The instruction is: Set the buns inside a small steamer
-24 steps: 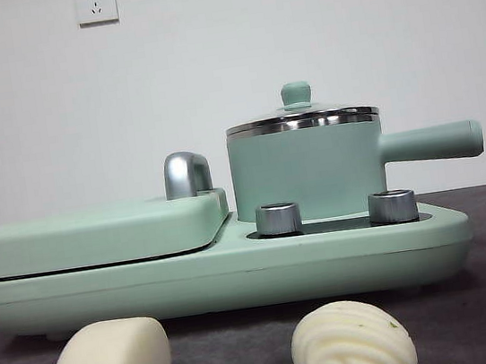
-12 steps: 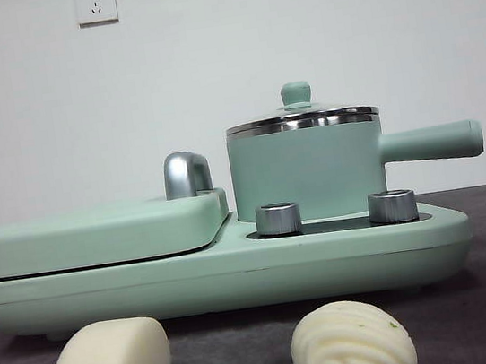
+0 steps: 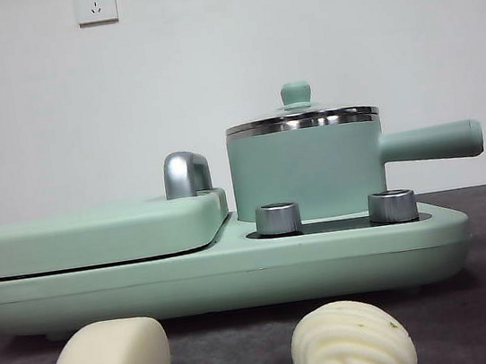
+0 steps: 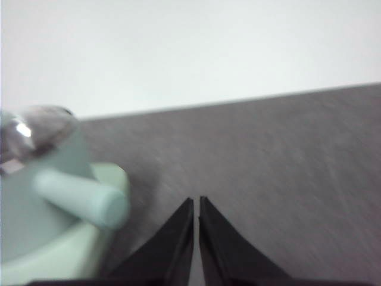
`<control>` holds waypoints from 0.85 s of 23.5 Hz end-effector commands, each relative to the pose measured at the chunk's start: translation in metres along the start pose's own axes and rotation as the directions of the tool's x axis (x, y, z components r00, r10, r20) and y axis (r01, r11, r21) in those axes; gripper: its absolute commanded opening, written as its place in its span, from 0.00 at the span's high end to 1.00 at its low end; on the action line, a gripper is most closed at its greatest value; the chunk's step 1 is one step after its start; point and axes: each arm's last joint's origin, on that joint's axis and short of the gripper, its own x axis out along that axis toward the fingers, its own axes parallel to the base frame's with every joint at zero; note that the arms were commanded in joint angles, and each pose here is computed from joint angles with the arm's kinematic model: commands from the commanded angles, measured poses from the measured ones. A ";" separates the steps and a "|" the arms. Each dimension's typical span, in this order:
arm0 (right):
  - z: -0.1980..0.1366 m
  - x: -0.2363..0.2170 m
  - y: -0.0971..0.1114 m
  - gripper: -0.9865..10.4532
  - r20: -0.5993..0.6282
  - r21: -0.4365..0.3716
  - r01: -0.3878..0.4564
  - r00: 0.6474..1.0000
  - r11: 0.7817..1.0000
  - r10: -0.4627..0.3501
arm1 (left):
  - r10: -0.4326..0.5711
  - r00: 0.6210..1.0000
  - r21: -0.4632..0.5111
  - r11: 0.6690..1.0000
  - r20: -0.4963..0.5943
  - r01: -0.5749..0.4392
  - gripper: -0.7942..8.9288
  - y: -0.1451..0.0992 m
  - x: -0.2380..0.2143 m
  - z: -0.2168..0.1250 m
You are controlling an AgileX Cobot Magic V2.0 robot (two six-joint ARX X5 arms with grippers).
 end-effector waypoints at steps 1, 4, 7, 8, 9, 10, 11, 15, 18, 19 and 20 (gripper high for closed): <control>0.009 -0.001 0.003 0.90 0.088 0.070 -0.051 0.995 0.996 0.045 | -0.021 0.998 -0.213 0.976 0.056 0.032 0.91 0.000 0.001 0.001; 0.023 -0.003 0.006 0.90 0.136 0.115 -0.070 0.989 0.991 0.054 | -0.057 0.986 -0.212 0.973 0.155 0.089 0.91 -0.004 0.000 0.011; 0.041 -0.009 0.010 0.90 0.162 0.123 -0.080 0.985 0.989 0.059 | -0.095 0.962 -0.191 0.970 0.254 0.147 0.91 -0.008 -0.003 0.023; 0.049 -0.012 0.011 0.90 0.172 0.121 -0.083 0.983 0.989 0.062 | -0.102 0.957 -0.187 0.970 0.271 0.156 0.91 -0.010 -0.004 0.027; 0.057 -0.015 0.013 0.90 0.184 0.114 -0.086 0.981 0.990 0.064 | -0.105 0.954 -0.180 0.970 0.281 0.160 0.91 -0.012 -0.005 0.031; 0.063 -0.017 0.014 0.90 0.190 0.105 -0.087 0.980 0.991 0.066 | -0.108 0.952 -0.172 0.972 0.287 0.162 0.91 -0.013 -0.006 0.035; 0.071 -0.019 0.016 0.90 0.192 0.094 -0.086 0.979 0.992 0.066 | -0.109 0.951 -0.167 0.973 0.289 0.162 0.91 -0.015 -0.007 0.039; 0.099 -0.027 0.022 0.90 0.170 0.063 -0.092 0.982 0.994 0.080 | -0.099 0.961 -0.132 0.982 0.258 0.136 0.91 -0.023 -0.013 0.062; 0.119 -0.029 0.027 0.90 0.144 0.057 -0.083 0.987 0.995 0.074 | -0.094 0.968 -0.062 0.992 0.234 0.111 0.91 -0.032 -0.017 0.084; 0.125 -0.029 0.028 0.90 0.140 0.057 -0.082 0.987 0.995 0.074 | -0.093 0.970 -0.039 0.994 0.225 0.104 0.91 -0.034 -0.019 0.091; 0.132 -0.029 0.029 0.90 0.137 0.057 -0.082 0.988 0.995 0.074 | -0.090 0.973 -0.014 0.995 0.213 0.095 0.91 -0.037 -0.020 0.099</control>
